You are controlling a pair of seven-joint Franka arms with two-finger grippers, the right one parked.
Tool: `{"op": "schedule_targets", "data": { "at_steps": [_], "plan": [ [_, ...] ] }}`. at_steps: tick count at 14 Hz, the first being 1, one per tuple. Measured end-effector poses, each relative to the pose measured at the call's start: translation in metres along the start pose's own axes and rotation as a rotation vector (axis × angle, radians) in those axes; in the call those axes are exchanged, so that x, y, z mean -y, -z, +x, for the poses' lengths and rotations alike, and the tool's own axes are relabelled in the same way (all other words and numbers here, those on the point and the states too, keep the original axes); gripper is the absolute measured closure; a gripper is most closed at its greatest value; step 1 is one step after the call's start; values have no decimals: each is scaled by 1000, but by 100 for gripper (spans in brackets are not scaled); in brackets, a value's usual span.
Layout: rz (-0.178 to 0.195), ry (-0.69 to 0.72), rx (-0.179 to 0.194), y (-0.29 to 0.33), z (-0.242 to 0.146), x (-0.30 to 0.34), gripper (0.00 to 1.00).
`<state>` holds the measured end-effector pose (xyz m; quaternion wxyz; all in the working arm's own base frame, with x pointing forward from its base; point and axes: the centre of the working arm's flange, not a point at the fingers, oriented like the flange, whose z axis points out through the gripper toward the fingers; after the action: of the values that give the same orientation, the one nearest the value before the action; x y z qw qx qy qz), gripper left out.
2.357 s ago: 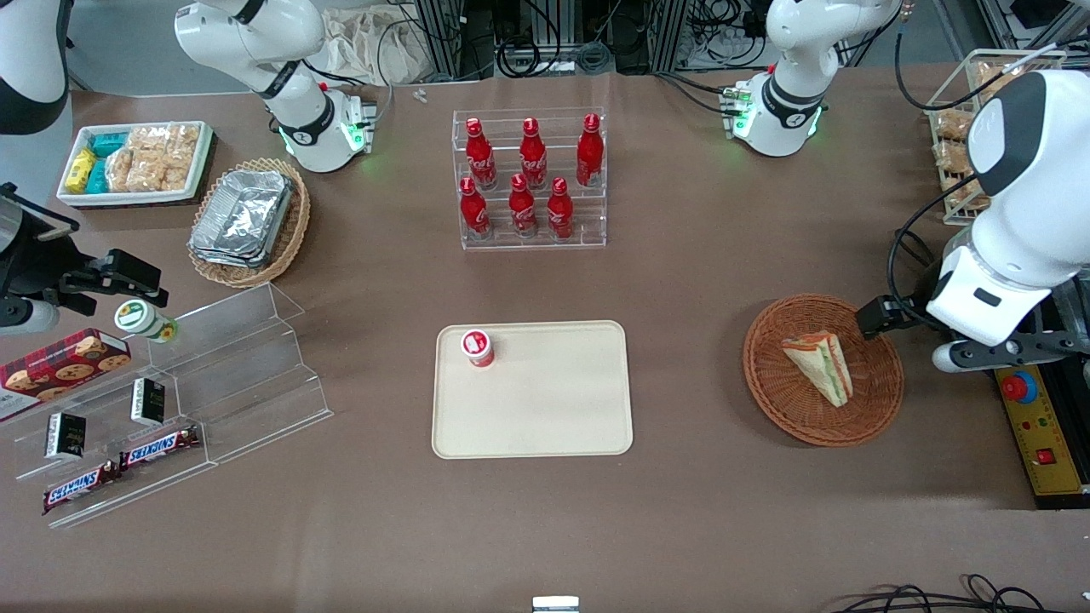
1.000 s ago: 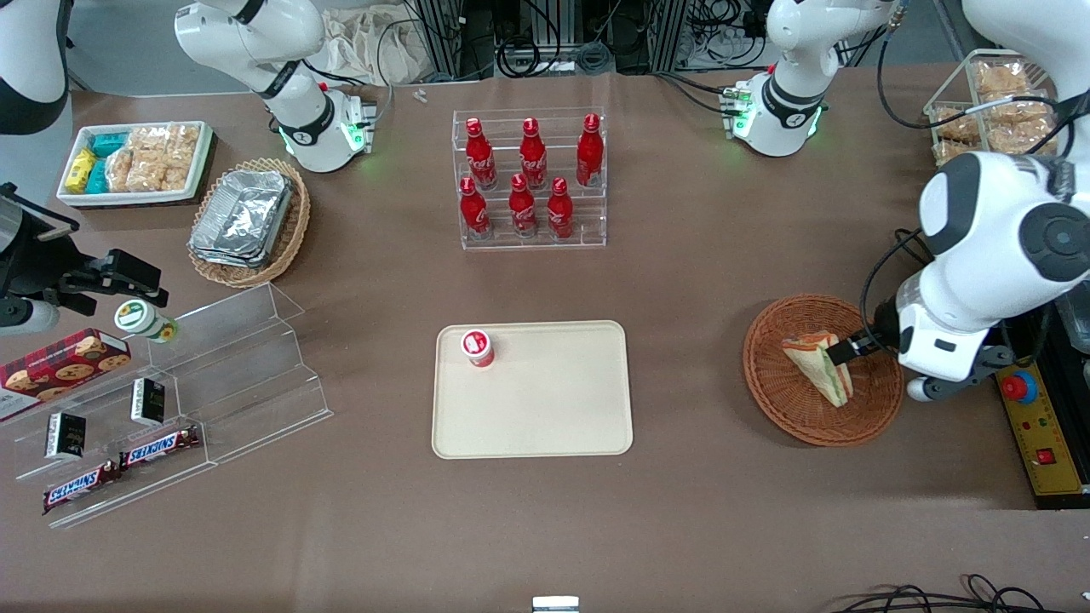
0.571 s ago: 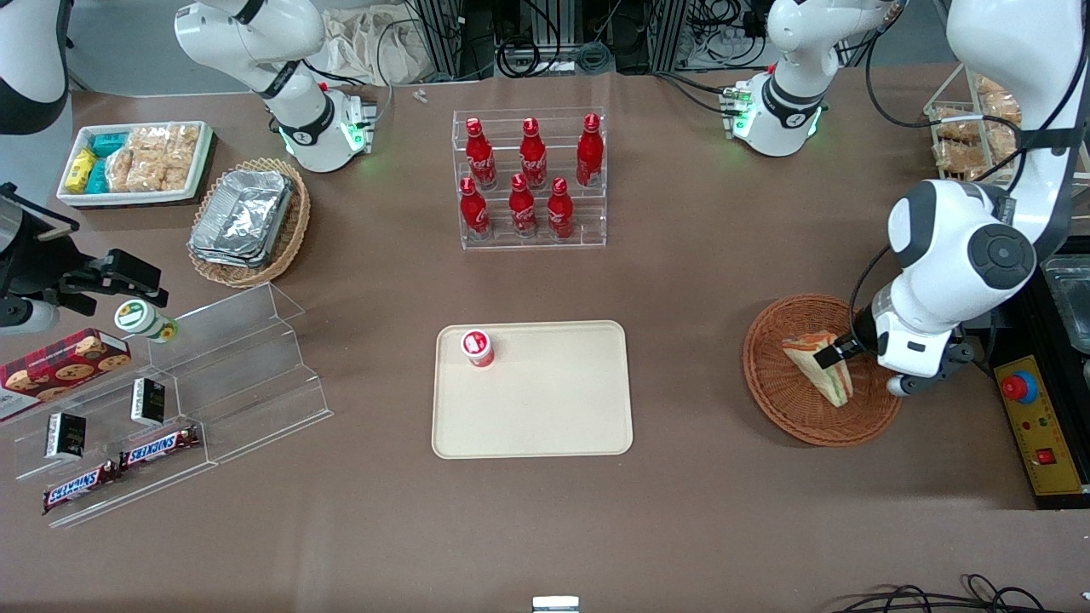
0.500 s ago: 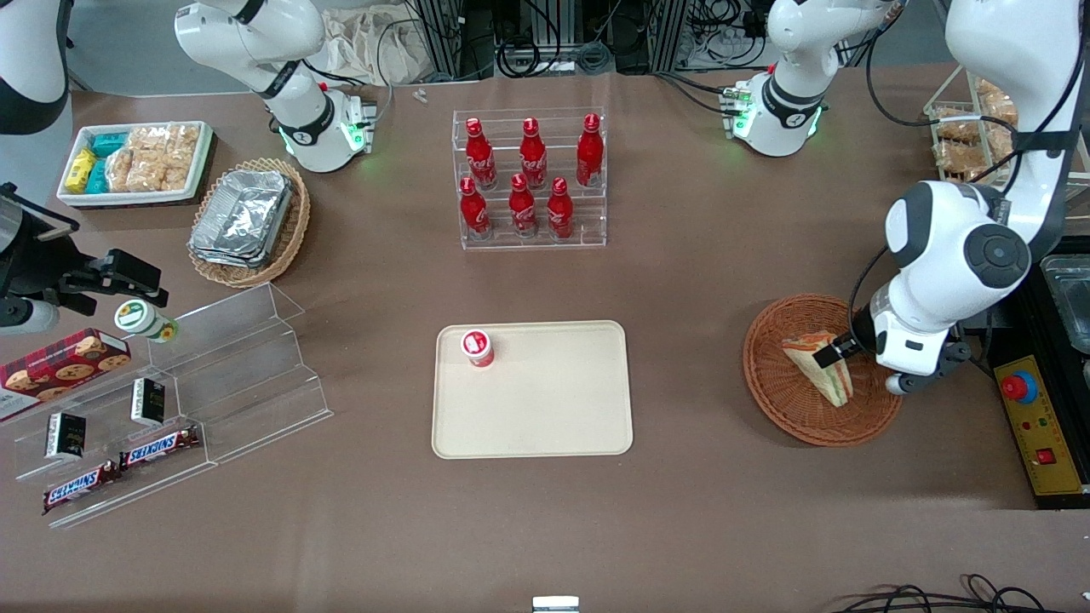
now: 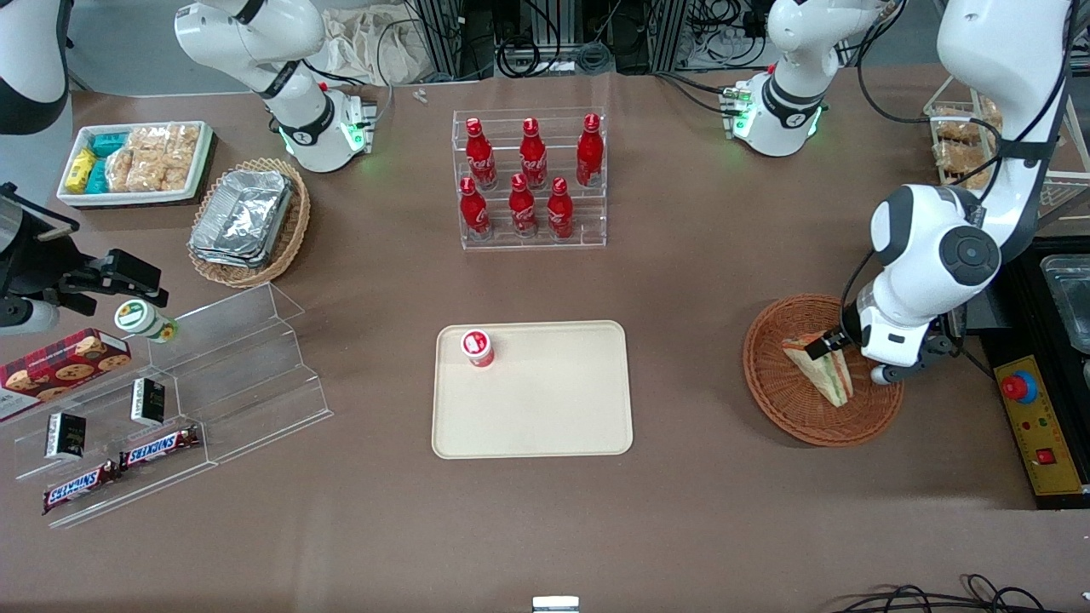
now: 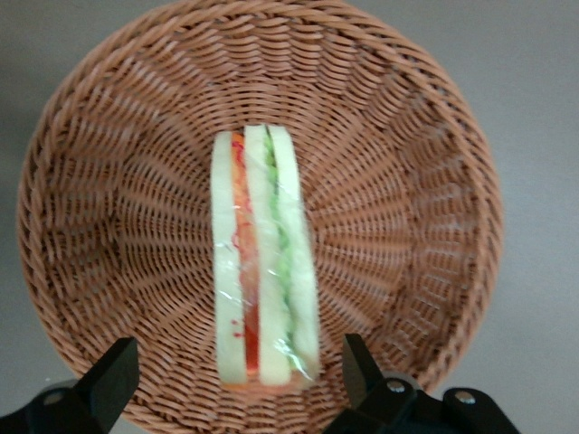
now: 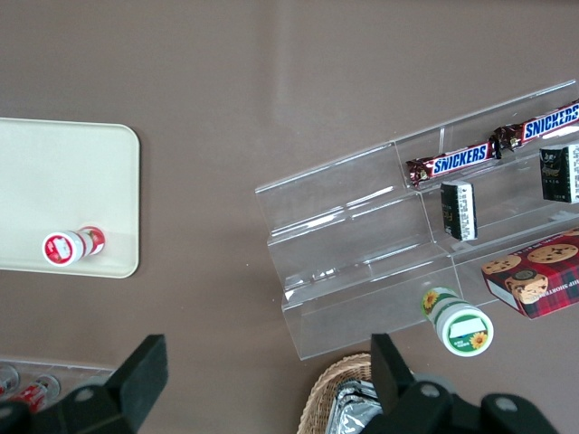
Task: Place sandwich from basket to tray
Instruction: 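Lower the open left gripper around the sandwich and close it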
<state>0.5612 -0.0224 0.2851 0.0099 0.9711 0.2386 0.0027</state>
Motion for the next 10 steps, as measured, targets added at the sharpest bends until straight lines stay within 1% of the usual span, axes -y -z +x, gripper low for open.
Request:
{"op": "schedule_targets", "data": {
  "at_steps": [7,10],
  "plan": [
    [-24,11,7,-45,7,12,0],
    [-22,4,10,-53,7,13,2]
  ]
}}
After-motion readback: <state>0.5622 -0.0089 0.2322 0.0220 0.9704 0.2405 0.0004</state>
